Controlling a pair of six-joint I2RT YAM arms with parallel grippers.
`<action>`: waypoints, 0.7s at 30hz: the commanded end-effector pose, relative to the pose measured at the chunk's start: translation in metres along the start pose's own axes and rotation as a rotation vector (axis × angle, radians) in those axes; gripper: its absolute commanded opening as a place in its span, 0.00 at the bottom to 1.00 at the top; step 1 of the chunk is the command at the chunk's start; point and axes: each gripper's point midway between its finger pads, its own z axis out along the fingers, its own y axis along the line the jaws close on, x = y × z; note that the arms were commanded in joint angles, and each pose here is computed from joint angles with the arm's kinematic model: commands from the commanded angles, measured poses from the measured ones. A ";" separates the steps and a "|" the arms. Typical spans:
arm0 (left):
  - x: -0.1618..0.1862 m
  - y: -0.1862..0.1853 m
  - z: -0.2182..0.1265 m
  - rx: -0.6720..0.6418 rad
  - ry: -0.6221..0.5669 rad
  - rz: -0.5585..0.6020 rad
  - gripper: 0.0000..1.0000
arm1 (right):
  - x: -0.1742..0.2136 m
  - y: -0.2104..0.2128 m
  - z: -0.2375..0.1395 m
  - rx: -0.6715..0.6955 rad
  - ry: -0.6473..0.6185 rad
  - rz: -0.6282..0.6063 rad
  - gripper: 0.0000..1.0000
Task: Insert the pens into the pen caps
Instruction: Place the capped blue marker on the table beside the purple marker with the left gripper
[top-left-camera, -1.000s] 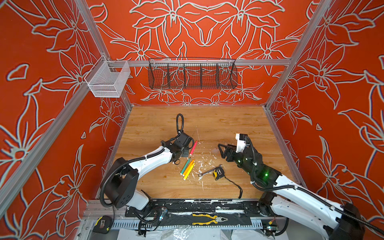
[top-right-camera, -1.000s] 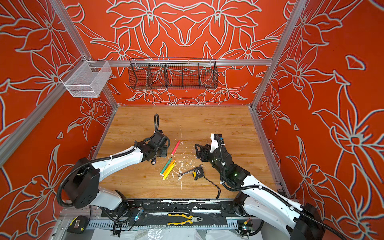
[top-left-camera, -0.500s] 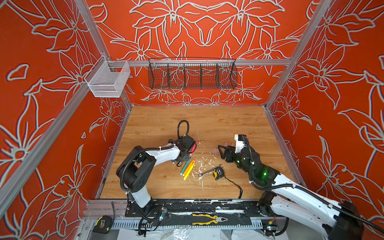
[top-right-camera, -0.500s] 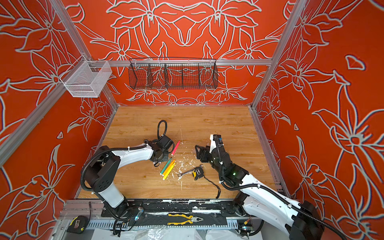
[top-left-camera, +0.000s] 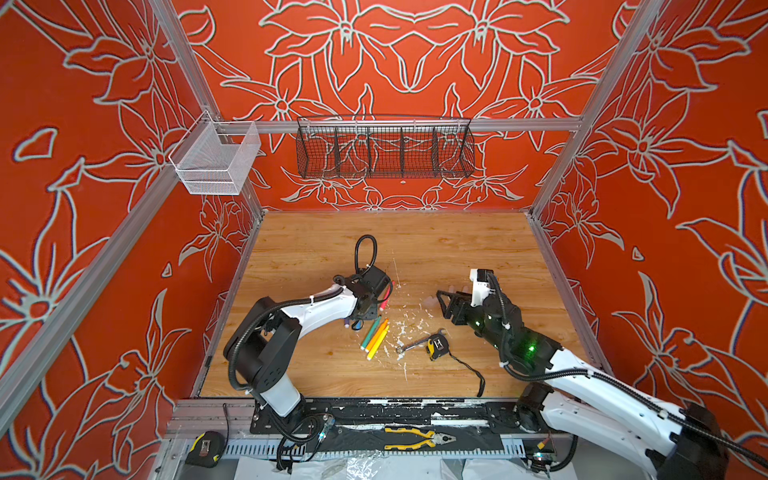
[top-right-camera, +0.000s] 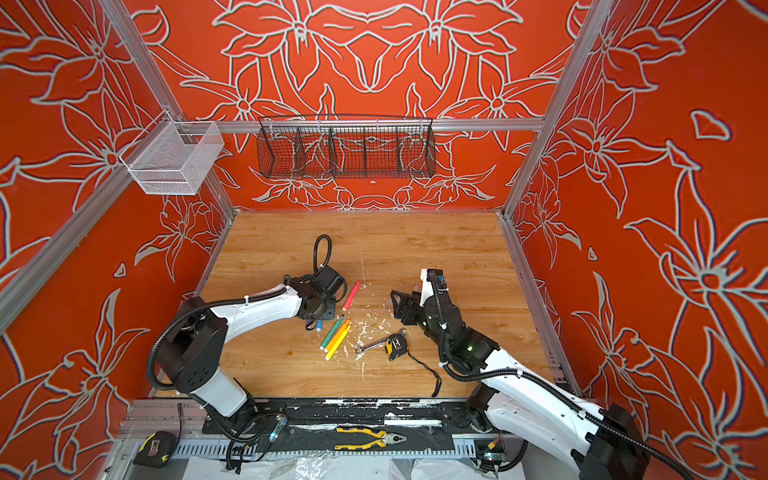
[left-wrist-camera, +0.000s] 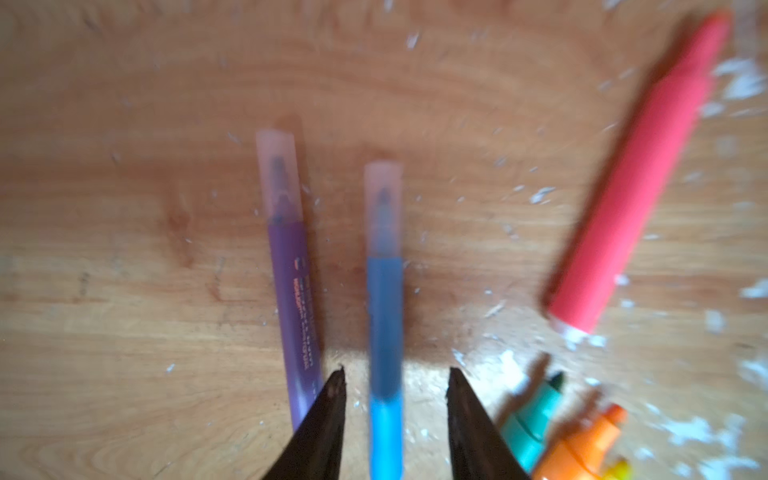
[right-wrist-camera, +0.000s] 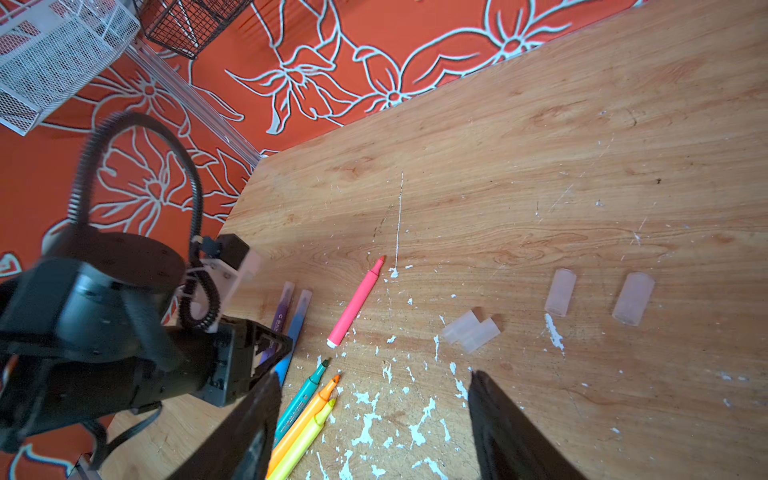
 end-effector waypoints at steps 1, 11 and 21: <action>-0.026 -0.013 -0.039 0.089 -0.112 0.054 0.42 | -0.016 0.005 -0.004 0.001 -0.040 0.002 0.73; -0.040 -0.058 -0.030 0.224 -0.080 0.148 0.43 | -0.016 -0.002 -0.003 0.041 -0.035 -0.004 0.73; -0.037 -0.073 0.028 0.119 0.051 0.200 0.41 | -0.016 -0.007 0.000 0.057 -0.028 -0.001 0.72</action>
